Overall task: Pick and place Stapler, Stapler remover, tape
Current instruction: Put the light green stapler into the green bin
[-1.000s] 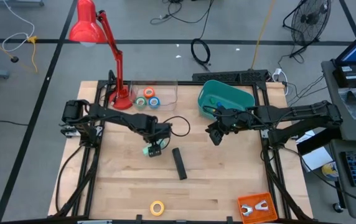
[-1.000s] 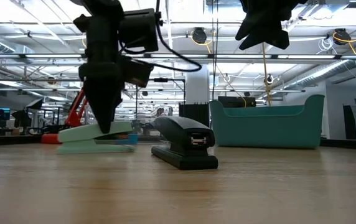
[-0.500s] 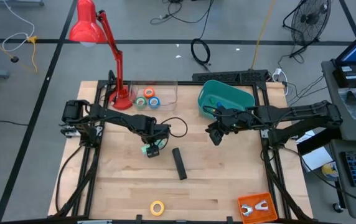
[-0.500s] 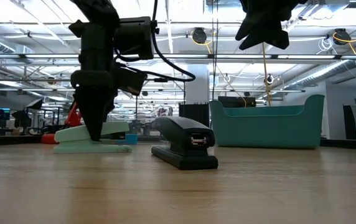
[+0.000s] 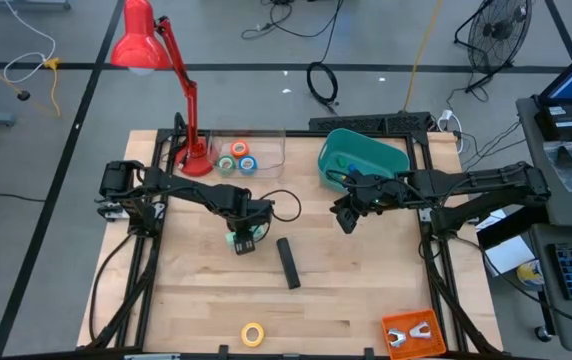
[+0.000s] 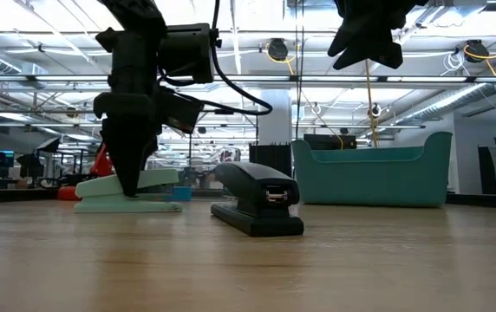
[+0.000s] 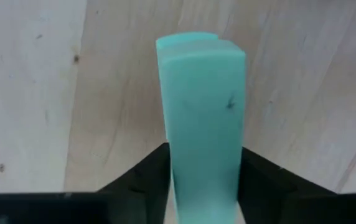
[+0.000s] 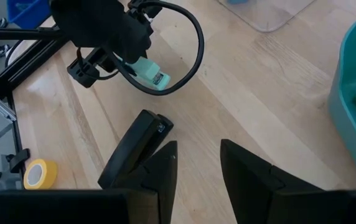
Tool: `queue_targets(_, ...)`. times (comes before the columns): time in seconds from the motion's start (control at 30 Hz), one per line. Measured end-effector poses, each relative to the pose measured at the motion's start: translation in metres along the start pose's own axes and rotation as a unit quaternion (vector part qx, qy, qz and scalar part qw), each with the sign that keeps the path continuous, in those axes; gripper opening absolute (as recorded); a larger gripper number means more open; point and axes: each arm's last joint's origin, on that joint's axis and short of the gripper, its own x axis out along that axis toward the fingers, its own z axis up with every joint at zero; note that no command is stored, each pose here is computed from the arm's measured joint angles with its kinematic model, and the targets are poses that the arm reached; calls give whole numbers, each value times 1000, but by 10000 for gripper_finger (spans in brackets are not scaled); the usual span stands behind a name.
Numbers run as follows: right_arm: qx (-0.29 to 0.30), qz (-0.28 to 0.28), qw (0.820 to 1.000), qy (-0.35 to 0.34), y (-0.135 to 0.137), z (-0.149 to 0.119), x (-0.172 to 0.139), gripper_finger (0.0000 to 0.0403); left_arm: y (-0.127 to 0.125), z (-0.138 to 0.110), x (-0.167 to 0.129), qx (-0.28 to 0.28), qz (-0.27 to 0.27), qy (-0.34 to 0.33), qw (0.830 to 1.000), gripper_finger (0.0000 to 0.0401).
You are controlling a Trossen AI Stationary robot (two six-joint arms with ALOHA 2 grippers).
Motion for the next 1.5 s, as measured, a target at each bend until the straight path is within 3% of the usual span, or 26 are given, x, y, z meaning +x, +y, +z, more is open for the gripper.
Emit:
queue_targets(0.13, -2, 0, 1000, 0, 0, 0, 0, 114, 0, 0, 0, -5, 1, 1, 1000, 124)
queue_targets(0.47, 3, 11, 1000, 20, 2, -4, -1, 114, 4, 3, -10, -32, -20, -10, 999, 148)
queue_targets(0.6, 2, 14, 999, 32, 6, -9, -2, 114, 5, 11, -18, -45, -50, -20, 998, 134)
queue_targets(0.8, 9, -23, 994, 108, 3, -29, -6, 114, 3, 30, -43, -45, -74, -65, 994, 124)
queue_targets(0.93, 10, -74, 982, 171, 1, -48, -13, 114, 5, 47, -68, -49, -87, -111, 989, 147)
queue_targets(1.03, 13, -108, 972, 209, 1, -63, -20, 114, 11, 59, -91, -53, -93, -152, 983, 155)
queue_targets(1.17, 26, -141, 962, 232, 4, -79, -29, 114, 25, 75, -124, -62, -96, -213, 970, 131)
queue_targets(1.5, 139, -182, 961, 152, 17, -101, -42, 114, 70, 105, -188, -118, -114, -360, 918, 137)
